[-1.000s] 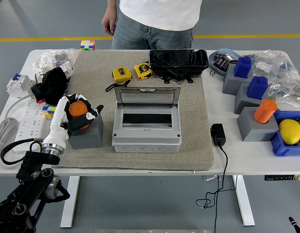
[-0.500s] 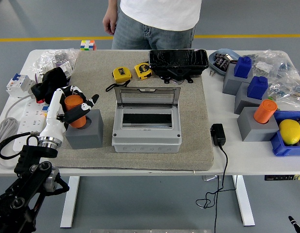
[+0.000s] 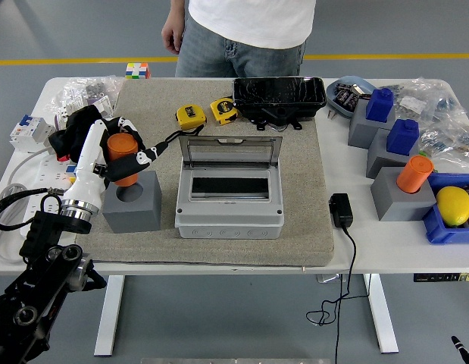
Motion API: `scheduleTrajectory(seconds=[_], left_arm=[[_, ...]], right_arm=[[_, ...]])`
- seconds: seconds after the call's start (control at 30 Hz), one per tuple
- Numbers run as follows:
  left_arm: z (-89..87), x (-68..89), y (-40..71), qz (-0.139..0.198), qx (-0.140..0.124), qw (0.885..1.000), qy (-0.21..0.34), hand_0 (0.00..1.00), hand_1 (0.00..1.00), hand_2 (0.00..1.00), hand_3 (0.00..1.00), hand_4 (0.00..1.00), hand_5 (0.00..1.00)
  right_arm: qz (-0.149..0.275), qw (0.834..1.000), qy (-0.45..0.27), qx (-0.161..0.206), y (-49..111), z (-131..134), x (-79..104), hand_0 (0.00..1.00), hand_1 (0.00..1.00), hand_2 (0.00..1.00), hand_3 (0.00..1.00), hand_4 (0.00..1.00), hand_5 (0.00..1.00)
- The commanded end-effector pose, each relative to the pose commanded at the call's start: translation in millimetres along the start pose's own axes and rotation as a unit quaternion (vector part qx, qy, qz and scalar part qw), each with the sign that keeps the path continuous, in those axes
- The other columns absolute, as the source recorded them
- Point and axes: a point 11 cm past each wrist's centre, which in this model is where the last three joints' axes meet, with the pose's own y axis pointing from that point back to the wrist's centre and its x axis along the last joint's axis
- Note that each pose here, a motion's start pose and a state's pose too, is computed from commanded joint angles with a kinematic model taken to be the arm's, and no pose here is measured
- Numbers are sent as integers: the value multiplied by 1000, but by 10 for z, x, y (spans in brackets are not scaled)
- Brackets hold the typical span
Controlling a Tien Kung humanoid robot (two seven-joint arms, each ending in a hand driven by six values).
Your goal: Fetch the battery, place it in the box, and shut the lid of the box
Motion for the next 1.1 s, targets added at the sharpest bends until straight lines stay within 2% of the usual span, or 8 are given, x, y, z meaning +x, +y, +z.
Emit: scheduleTrajectory(seconds=[0.1,0.3,0.57,0.8,0.83,0.87,1.03,1.1], left_arm=[[219,-28,-32,-8,-32,998,-50,72,26,69,41,950,54],[607,-37,-39,16,-92,984,-149,62,20,64,35,939,81],[1038,-466,107,-43,-175,941,-285,63,21,66,34,948,107],[1065,-767,177,-94,-211,907,-353,65,22,69,34,945,171],[1058,-794,180,-100,-213,904,-358,65,22,69,34,945,171],[1049,-829,185,-107,-216,900,-363,67,22,68,36,889,305],[946,-1058,191,-158,-219,886,-378,67,22,68,36,889,305],[919,-1131,186,-169,-224,883,-378,68,21,68,38,851,382]], right_arm=[[1,1000,0,1,-2,-14,8,916,904,859,891,998,998],[2,1000,1,1,-3,-10,20,916,904,860,891,998,998],[5,1000,3,0,-7,-13,51,916,904,859,891,998,998],[6,1000,3,1,-9,-24,58,916,905,859,892,998,998],[6,1000,3,1,-10,-23,61,916,905,859,892,998,998],[7,1000,4,0,-10,-24,63,918,905,859,892,998,998],[9,1000,4,2,-14,-49,83,918,905,859,892,998,998],[10,1000,3,3,-16,-58,87,917,904,859,892,998,998]])
